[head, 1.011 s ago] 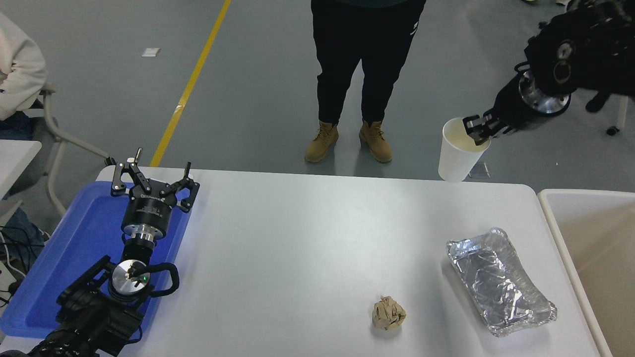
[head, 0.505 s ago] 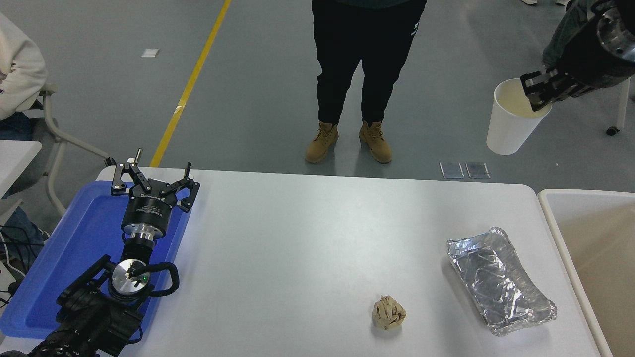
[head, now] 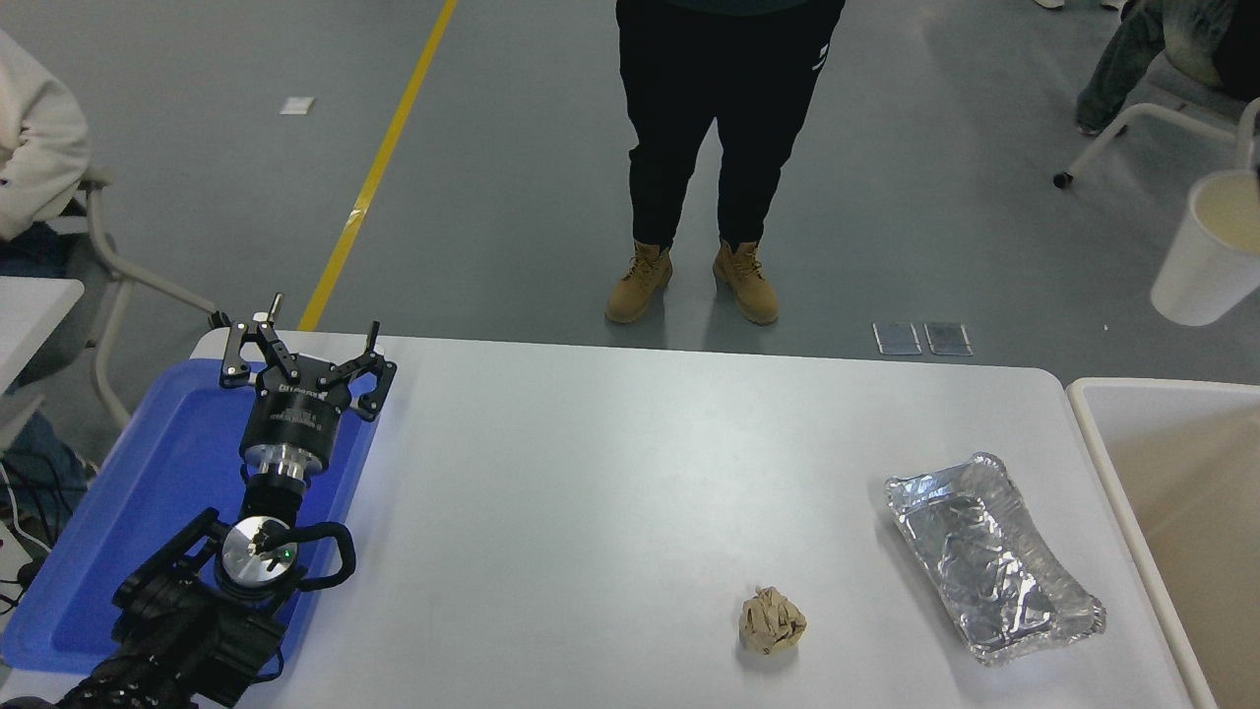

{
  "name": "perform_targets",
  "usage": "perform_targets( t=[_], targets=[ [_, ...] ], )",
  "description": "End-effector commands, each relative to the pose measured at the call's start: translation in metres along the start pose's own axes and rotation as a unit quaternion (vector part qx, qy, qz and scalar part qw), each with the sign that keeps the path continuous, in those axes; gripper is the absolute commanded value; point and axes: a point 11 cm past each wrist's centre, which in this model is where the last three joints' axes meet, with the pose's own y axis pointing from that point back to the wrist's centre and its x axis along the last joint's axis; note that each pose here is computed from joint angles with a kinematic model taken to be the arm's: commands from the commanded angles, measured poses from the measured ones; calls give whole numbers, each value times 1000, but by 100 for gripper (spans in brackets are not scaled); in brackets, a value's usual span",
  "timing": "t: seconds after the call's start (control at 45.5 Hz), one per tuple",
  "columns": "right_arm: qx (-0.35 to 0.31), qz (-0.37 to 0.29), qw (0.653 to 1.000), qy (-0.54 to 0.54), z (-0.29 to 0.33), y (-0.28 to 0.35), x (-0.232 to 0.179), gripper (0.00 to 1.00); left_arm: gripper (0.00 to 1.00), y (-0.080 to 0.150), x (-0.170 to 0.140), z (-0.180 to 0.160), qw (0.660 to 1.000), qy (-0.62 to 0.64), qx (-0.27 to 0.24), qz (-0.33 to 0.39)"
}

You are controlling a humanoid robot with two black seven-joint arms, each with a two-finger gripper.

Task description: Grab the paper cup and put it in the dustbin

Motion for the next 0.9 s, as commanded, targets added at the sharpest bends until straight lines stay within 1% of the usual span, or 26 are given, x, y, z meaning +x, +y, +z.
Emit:
perform_targets(
  t=[0.0, 0.132, 0.33, 0.527, 0.879],
  targets=[
    [-46, 19, 995, -86, 76, -27, -14, 0, 100, 0, 0, 0, 1000, 0, 0, 0],
    [-65, 37, 992, -97, 97, -45, -25, 0, 100, 0, 0, 0, 1000, 0, 0, 1],
    [-97, 58, 988, -107, 126, -78, -53, 0, 100, -1, 0, 1, 1000, 0, -1, 0],
    [-119, 59, 981, -145, 152, -112, -97, 0, 100, 0, 0, 0, 1000, 0, 0, 1],
    [-135, 88, 967, -199, 152, -166, -150, 0, 100, 0, 0, 1, 1000, 0, -1, 1]
  ],
)
